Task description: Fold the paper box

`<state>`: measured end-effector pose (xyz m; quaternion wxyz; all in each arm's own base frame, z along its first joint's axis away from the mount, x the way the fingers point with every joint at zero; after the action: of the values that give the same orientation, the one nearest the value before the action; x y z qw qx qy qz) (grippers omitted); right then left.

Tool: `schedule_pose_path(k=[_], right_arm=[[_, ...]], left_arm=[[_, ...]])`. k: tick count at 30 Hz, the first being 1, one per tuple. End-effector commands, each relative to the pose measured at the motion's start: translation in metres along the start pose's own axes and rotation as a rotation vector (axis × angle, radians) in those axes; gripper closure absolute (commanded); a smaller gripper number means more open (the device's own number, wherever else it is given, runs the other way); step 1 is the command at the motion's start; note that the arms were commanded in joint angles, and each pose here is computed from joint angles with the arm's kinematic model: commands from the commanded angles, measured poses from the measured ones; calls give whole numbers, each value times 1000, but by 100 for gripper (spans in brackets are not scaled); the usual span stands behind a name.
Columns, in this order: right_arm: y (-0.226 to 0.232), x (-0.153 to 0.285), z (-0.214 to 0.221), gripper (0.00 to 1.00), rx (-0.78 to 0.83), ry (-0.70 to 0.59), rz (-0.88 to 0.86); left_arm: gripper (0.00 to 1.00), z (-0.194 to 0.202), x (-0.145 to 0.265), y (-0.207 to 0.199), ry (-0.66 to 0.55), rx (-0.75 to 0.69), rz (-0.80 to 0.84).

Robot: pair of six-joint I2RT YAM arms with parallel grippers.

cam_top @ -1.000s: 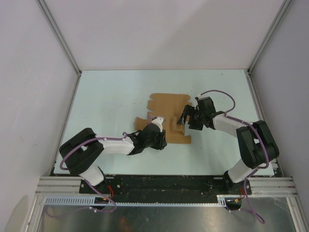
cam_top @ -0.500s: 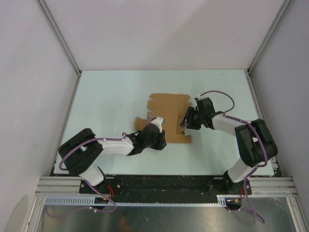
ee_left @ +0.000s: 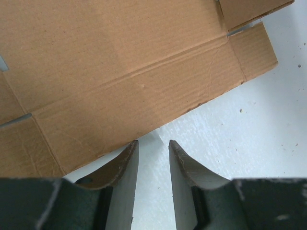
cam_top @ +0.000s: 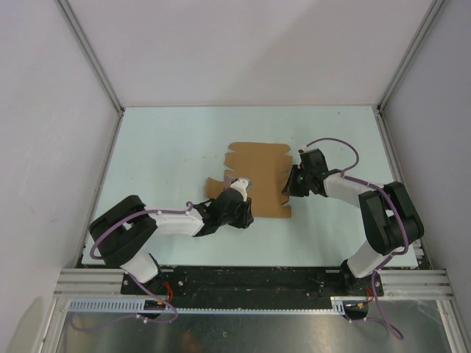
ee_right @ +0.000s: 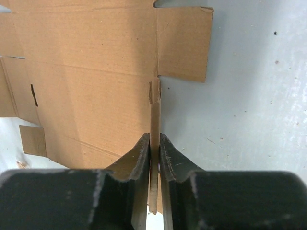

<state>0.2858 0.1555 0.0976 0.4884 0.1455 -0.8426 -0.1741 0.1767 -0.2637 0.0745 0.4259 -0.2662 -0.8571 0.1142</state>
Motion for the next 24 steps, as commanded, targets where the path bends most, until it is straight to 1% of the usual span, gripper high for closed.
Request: schedule_pose_path(k=[1, 4, 7, 8, 9, 10, 12, 13, 16, 18, 21, 24], right_arm=[[2, 11, -11, 86, 38, -48, 21], [1, 11, -12, 90, 38, -49, 24], [1, 12, -12, 89, 37, -50, 20], [1, 12, -12, 86, 38, -49, 15], [2, 12, -12, 81, 39, -49, 10], [3, 13, -12, 72, 39, -49, 3], [4, 16, -15, 59, 37, -58, -11], [4, 18, -16, 49, 35, -59, -17], [2, 29, -22, 38, 19, -76, -37], [-1, 39, -28, 36, 5, -101, -50], [-6, 50, -34, 32, -9, -122, -55], [-11, 58, -37, 31, -17, -138, -48]], left_arm=[[63, 5, 4, 3, 19, 15, -12], [63, 4, 4, 2, 18, 16, -9], [64, 5, 4, 3, 18, 13, -11], [64, 4, 4, 3, 16, 14, -11], [64, 4, 4, 3, 17, 15, -10], [64, 5, 4, 3, 18, 13, -11], [64, 4, 4, 2, 16, 12, -9], [64, 3, 4, 2, 14, 12, -8], [64, 2, 5, 0, 15, 9, 0], [65, -2, 8, -2, 10, 8, 11], [65, -15, 23, -12, -31, -10, 56], [65, -36, 48, -25, -108, -27, 106]])
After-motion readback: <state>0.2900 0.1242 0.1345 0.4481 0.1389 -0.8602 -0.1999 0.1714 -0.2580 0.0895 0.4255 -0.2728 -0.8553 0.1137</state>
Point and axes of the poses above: each gripper's point midway between its finger pads, its own x axis back along the fingers, its own y axis along the line the jaws close on, z = x × y, the point moved 8 cm from there along x, back along the fingers, and after that the axes turned 6 degrees about x, right-handed, at the moved point
